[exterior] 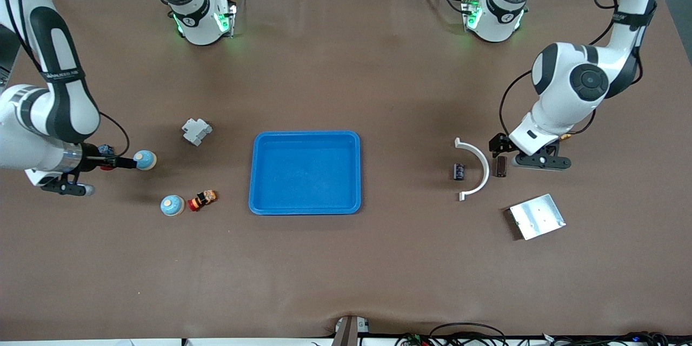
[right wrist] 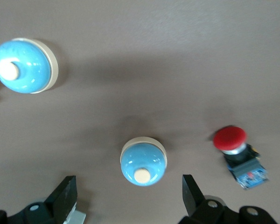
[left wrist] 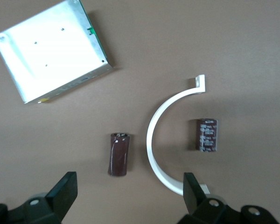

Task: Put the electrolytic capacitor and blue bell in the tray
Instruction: 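Grasp the blue bell with the right gripper while the left gripper grasps the capacitor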

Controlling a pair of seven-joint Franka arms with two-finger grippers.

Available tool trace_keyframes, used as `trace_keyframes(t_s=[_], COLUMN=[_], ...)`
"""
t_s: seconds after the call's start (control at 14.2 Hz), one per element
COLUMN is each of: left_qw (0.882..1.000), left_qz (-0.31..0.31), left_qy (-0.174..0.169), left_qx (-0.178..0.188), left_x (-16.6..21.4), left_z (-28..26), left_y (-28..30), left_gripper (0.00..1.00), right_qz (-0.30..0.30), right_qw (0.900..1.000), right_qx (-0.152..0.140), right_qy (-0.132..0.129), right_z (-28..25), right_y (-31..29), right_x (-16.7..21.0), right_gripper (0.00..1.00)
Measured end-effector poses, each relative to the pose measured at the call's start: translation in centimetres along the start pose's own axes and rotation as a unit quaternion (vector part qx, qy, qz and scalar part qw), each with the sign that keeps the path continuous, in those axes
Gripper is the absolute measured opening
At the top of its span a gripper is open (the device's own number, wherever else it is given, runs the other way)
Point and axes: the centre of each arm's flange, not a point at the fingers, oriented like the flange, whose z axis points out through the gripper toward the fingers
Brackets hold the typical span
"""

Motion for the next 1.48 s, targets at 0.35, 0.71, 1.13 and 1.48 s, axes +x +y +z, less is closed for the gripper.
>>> trace_keyframes(t_s=[0.35, 0.71, 1.13, 1.48], left_qw=[1.0, 1.0, 1.0, 1.0], left_qz=[0.01, 0.008, 0.01, 0.01], left_qy=[-0.005, 0.003, 0.005, 0.01], left_qx=[0.014, 0.013, 0.011, 0.008], left_x=[-0.5, -0.8, -1.1, -1.3], left_z=[4.5, 7.8, 10.0, 11.3], left_y=[-1.9, -3.2, -3.4, -3.6], left_gripper=[1.0, 1.0, 1.0, 1.0], right_qz=[-0.016, -0.027, -0.051, -0.052], right_qw=[1.0, 0.999, 0.999, 0.999], right_qx=[-0.007, -0.015, -0.016, -0.015], right_qy=[0.002, 0.007, 0.004, 0.0], right_z=[5.0, 7.2, 7.7, 8.2], right_y=[-0.2, -0.1, 1.3, 1.5], right_x=[-0.7, -1.8, -2.3, -2.5], right_gripper=[1.0, 1.0, 1.0, 1.0])
